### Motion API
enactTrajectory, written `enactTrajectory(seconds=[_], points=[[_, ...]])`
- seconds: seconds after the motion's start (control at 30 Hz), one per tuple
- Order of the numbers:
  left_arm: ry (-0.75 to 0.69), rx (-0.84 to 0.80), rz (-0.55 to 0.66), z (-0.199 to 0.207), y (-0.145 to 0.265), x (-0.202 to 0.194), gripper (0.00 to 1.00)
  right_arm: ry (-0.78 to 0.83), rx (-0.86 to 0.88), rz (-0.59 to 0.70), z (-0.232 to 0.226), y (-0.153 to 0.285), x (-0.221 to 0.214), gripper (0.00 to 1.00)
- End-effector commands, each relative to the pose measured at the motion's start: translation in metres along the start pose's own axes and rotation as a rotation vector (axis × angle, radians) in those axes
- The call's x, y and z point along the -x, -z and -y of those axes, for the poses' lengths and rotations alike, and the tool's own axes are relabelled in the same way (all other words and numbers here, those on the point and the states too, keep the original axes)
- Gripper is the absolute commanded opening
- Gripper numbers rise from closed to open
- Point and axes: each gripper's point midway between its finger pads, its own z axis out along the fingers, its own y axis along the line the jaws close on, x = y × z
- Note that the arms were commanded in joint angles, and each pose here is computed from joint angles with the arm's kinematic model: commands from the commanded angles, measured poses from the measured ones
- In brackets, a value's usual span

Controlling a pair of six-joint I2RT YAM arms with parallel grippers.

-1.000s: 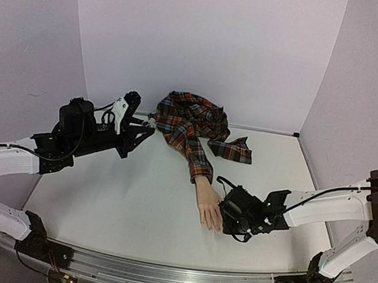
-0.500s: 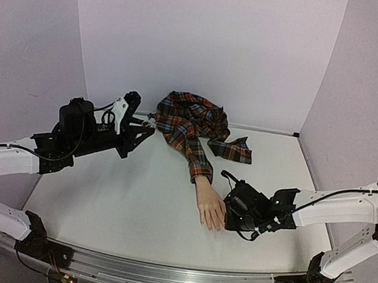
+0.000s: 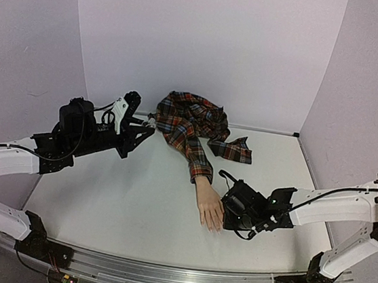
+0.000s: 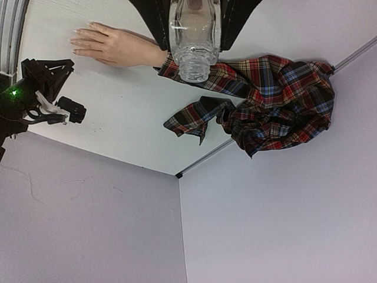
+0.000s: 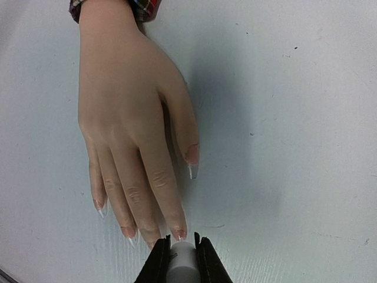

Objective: Paint the nails

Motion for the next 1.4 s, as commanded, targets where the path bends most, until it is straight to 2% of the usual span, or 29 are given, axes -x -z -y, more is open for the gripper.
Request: enactTrajectory(seconds=[0.0, 0.67, 1.37], points=[[-0.002, -0.001, 0.063, -0.001, 0.005, 0.018, 0.00, -0.021, -0.013, 0.036, -0.005, 0.000, 0.014, 0.00], [0.000, -0.003, 0.060, -0.001, 0.003, 0.018, 0.00, -0.021, -0.025, -0.012, 0.004, -0.006, -0.004, 0.00], [0.002, -0.008, 0.060, 0.000, 0.003, 0.018, 0.00, -0.032, -0.024, -0.001, 0.009, -0.002, -0.003, 0.00]])
